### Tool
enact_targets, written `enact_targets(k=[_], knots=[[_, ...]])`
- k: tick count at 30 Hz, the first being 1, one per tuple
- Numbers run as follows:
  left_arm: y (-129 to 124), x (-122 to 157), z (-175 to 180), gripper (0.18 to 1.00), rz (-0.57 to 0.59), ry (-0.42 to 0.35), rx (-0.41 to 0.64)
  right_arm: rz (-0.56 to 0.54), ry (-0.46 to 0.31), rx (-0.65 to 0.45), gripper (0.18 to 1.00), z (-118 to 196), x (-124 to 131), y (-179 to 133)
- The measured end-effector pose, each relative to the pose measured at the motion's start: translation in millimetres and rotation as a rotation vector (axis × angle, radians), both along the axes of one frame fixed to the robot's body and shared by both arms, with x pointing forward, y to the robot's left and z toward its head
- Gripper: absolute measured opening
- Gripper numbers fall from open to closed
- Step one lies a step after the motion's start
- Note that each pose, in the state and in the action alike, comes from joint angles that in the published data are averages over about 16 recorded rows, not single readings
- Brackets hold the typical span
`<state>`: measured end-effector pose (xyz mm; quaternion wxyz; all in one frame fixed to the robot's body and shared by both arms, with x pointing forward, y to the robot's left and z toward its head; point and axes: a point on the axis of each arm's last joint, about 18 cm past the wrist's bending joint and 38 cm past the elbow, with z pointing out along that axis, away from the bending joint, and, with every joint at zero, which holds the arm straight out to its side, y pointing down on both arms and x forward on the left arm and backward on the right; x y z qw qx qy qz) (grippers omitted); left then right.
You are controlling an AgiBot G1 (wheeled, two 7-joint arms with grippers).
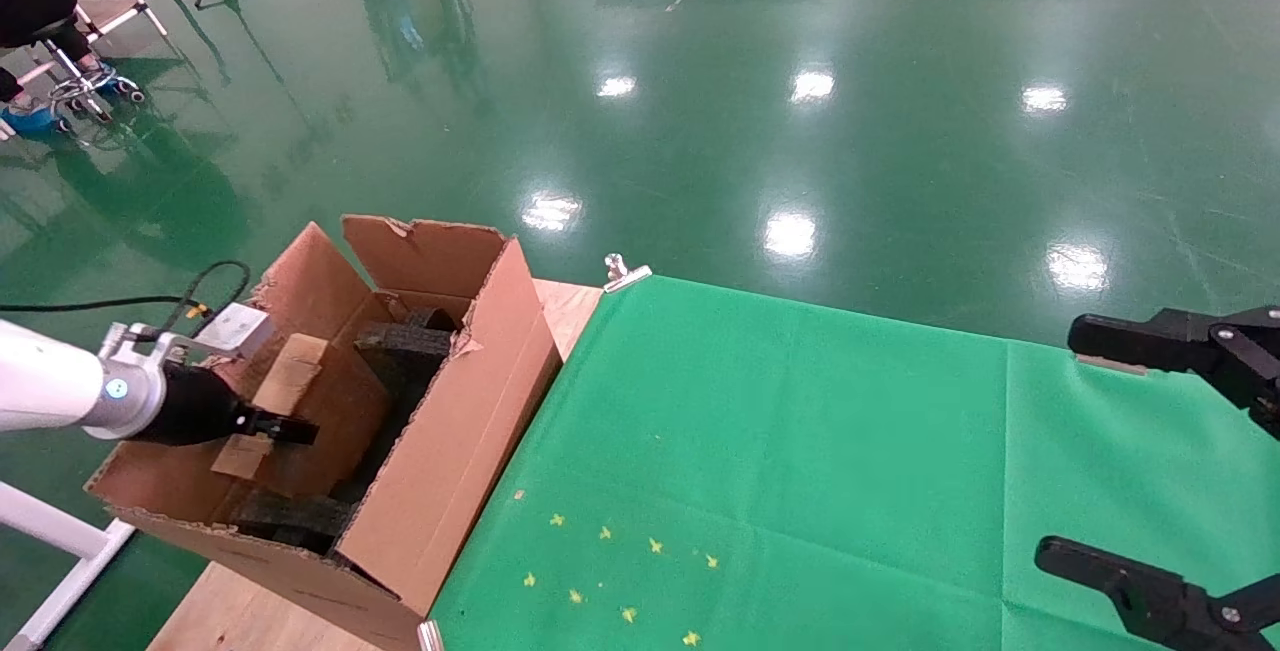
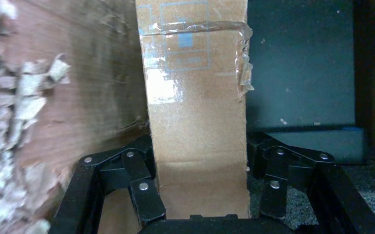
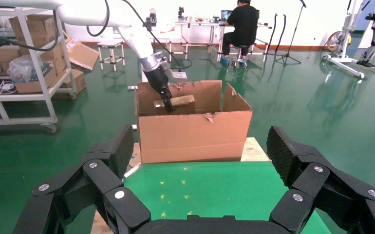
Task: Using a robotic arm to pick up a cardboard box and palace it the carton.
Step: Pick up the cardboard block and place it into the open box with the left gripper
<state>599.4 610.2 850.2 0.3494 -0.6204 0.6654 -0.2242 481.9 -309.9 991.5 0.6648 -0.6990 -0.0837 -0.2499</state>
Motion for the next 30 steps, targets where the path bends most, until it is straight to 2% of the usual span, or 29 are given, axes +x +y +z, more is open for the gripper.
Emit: enact_targets(k=[8,19,30], knots=[[-6,7,-13,0.215,0.003,0.013,0.011,0.000,0.000,0.000,1.001,0,0,0],[-5,15,-23,0.214,0.034,-0.006,0.032,0.000,0.000,0.000,1.001,0,0,0],[-5,16,-22,0.249,0.041,-0.015,0.035,0.000,0.000,0.000,1.001,0,0,0]])
